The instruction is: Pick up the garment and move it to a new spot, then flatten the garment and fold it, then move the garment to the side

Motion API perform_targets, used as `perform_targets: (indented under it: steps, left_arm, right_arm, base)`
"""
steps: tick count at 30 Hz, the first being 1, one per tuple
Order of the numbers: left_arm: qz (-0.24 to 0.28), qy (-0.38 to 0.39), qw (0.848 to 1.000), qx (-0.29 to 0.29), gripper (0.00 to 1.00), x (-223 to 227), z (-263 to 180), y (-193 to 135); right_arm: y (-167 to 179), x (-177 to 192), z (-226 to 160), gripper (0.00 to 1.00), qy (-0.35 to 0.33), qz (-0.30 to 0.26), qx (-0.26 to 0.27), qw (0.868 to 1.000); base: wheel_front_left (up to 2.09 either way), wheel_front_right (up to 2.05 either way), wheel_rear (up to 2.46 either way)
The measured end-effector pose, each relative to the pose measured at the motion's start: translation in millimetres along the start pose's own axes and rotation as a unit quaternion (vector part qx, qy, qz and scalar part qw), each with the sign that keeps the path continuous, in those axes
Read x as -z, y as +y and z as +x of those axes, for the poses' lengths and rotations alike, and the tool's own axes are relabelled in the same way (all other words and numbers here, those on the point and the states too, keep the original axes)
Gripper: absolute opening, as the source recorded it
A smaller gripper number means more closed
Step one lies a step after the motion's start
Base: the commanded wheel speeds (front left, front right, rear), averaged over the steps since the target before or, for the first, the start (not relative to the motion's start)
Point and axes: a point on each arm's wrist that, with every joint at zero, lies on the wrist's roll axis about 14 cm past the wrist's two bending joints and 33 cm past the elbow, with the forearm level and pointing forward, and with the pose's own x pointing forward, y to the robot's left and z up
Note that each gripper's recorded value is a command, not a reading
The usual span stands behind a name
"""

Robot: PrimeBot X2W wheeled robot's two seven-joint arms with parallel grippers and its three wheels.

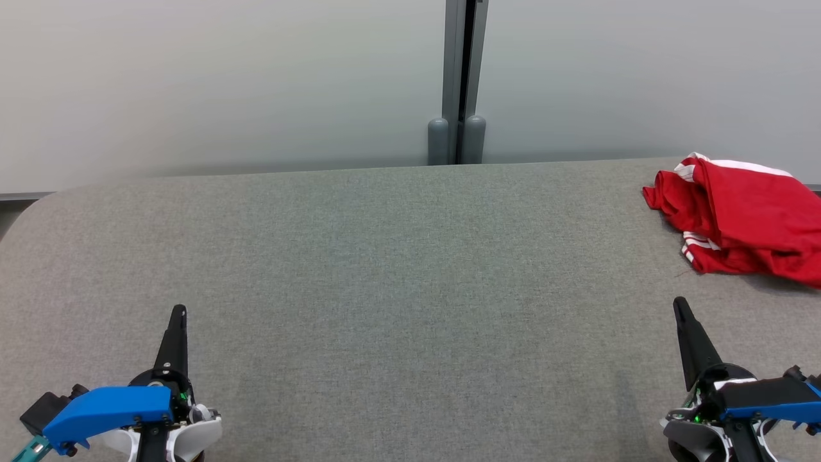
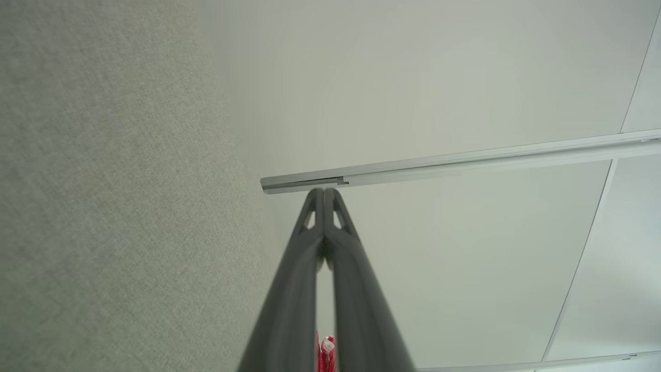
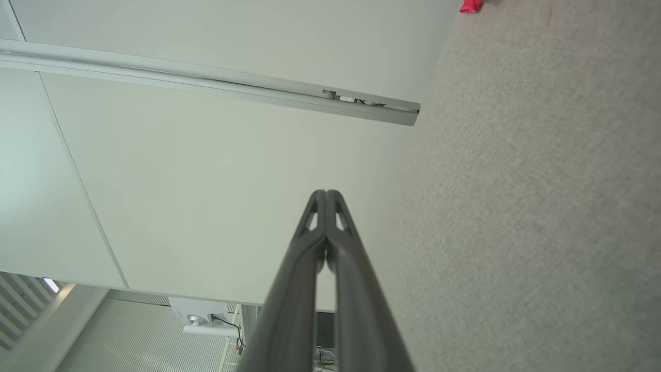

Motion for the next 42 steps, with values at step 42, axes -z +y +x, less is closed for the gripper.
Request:
perform_targets:
  steps: [42]
  left_arm:
    - [-0.074,-0.004,0.997,0.029,0.00,-4,1,-12]
  right_arm:
    - [7,-1,0,0.00,0.002,0.075,-0.014,0.997]
  base:
    - [0.00,0.00,0.00]
